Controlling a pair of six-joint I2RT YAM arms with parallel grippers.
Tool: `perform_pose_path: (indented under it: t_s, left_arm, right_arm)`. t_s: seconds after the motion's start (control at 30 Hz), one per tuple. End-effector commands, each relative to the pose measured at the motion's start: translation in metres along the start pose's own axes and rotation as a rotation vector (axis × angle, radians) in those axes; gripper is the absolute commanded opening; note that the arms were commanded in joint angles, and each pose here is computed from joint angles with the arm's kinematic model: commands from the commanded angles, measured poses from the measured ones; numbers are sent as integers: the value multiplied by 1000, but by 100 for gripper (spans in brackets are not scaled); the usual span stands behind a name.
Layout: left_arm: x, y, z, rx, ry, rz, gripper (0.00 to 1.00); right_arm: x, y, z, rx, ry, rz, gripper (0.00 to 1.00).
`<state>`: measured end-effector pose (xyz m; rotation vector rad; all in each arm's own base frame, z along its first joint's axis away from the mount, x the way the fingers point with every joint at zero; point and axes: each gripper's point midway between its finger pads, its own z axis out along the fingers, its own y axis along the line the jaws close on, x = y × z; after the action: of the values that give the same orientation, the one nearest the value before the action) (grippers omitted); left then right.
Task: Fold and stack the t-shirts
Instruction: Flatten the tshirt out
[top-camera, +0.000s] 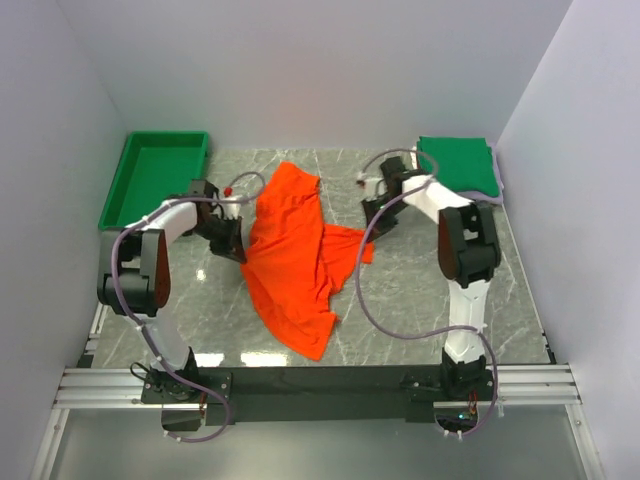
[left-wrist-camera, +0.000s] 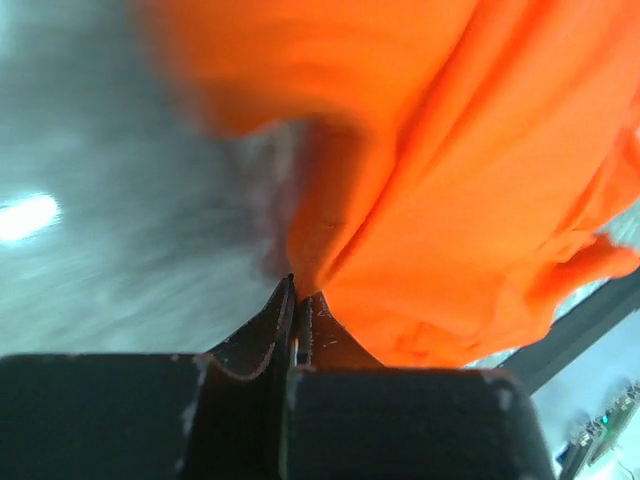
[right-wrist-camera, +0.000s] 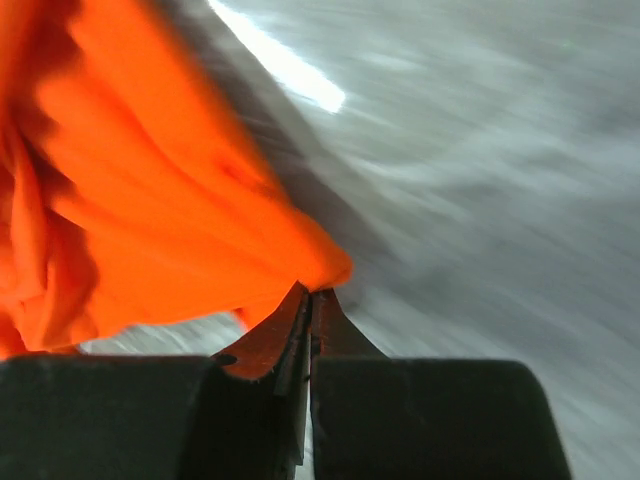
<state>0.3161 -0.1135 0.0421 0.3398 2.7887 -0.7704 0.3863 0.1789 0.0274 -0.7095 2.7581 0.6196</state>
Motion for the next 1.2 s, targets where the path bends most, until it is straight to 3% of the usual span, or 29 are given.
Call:
perform_pose_path:
  t_s: [0.0,0.1,0.23,0.3,0.37,0.47,0.57,0.63,0.67,0.73,0.8,0.87,1.0,1.07,1.13,1.17]
  left_arm:
    - [-29,7,-42,-31,-94,62,1]
    - [-37,5,-56,-47,-79,125,1]
    - [-34,6,-73,-81,-32,197,1]
    - [-13,13,-78,-114,45,191,1]
    - [12,23,-77,-139,128,199,1]
    - [50,39,-78,-184,270,211,1]
    - [78,49,-77,-195,390,227,1]
    - [72,52,-78,-163,353,210,6]
    - [60,47,-78,-128,299,213,26]
    - [14,23,-88,-33,116,240,40]
    - [-36,4,-102,-7,-59,317,56]
    - [-78,-16,-101,12,-196,363,61]
    - [-135,-33,-76,-65,-283,411,62]
    - [-151,-35,-65,-64,-308,375,62]
    - [-166,-24,-44,-61,-305,323,61]
    - [-172,-27,-49,-61,-324,327,61]
  right_arm:
    - [-29,-43,-98,127,-205,40,0]
    - [-33,-46,-162,213,-298,-19,0]
    - [7,-26,-211,320,-273,-247,0]
    - [50,-8,-203,323,-172,-333,0]
    - [114,14,-166,258,45,-445,0]
    - [184,40,-139,182,210,-553,0]
    - [217,52,-130,124,288,-594,0]
    - [221,60,-130,78,318,-584,1]
    - [206,64,-136,69,276,-574,25]
    - [182,65,-141,32,188,-468,49]
    - [143,56,-150,36,92,-379,52]
    - [103,54,-155,24,-20,-296,52]
    - [44,29,-127,16,-83,-149,48]
    - [5,22,-122,25,-159,-90,47]
    - [-15,9,-93,-7,-124,-17,46]
    - [-25,12,-100,-8,-151,-15,46]
